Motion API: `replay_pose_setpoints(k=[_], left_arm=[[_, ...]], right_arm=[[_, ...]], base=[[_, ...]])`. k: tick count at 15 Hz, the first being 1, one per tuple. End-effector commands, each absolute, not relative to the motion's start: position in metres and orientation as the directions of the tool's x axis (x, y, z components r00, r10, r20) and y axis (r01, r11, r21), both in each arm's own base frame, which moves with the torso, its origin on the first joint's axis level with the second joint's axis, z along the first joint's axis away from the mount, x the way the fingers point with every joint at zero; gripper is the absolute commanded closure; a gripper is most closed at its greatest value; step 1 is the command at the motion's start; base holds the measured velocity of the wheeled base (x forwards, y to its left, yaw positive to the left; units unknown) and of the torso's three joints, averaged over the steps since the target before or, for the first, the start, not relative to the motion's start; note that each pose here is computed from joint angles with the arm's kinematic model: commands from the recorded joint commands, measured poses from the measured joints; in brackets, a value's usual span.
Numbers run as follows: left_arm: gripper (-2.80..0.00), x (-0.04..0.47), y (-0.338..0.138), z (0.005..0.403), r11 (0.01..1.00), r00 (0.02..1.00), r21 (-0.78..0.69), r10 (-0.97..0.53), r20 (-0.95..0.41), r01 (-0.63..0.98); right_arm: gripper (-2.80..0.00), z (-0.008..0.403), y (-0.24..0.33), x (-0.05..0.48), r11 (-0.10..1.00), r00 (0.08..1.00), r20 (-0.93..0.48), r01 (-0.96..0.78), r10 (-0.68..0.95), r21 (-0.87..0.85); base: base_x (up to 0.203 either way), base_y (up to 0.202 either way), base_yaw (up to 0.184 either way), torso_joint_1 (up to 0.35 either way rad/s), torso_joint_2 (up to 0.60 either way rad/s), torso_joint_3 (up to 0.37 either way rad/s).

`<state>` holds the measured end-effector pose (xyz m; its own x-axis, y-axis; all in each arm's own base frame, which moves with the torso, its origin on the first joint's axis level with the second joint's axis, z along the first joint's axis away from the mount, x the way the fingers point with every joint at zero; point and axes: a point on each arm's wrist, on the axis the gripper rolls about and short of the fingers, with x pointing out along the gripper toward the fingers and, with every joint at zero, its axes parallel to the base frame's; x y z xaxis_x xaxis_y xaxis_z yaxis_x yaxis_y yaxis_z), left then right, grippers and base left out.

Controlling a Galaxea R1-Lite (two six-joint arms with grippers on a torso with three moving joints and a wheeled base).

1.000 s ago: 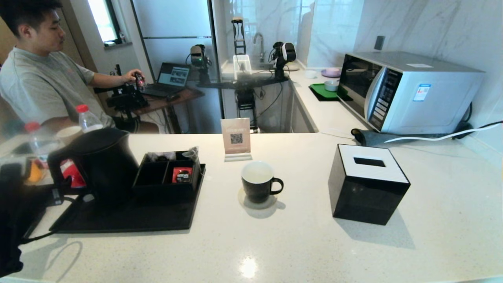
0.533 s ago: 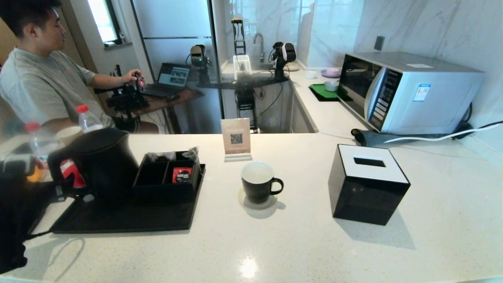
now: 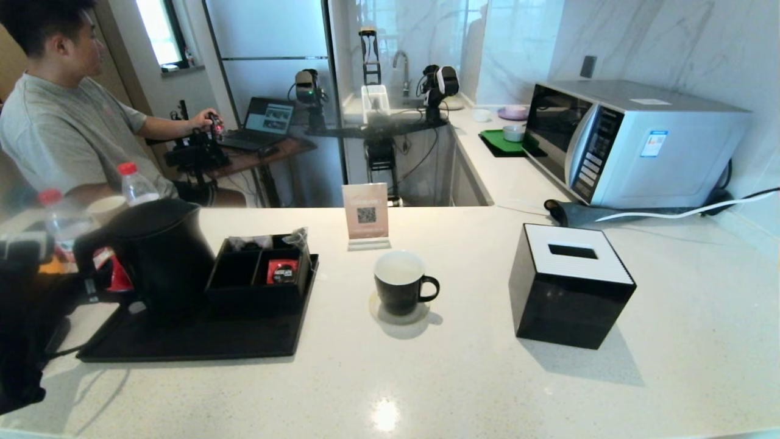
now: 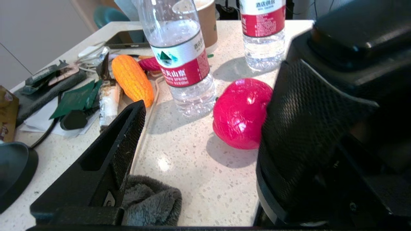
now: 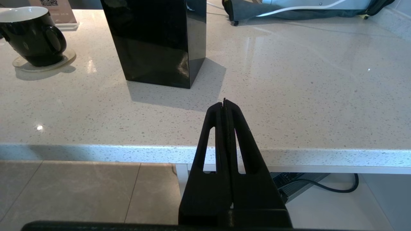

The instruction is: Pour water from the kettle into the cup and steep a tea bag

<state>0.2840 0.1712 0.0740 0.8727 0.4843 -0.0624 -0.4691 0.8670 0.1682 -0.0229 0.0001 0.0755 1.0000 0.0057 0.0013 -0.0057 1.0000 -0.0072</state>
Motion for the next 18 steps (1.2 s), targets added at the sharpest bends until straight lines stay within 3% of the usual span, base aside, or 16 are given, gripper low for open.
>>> replay_pose_setpoints(k=[1, 18], left_arm=[[-2.8, 0.286, 0.174, 0.081, 0.86, 0.873, 0.173, 0.488, -0.002, -0.48], [-2.8, 0.305, 0.182, 0.085, 0.855, 0.875, 0.194, 0.48, 0.056, -0.481]], right_arm=[[0.0, 0.075, 0.0, -0.023, 1.0, 1.0, 0.0, -0.006, 0.006, -0.008], [0.0, 0.075, 0.0, -0.023, 1.0, 1.0, 0.0, -0.006, 0.006, -0.008]], base=[[0.0, 0.0, 0.0, 0.0, 0.0, 0.0], [0.0, 0.0, 0.0, 0.0, 0.0, 0.0]])
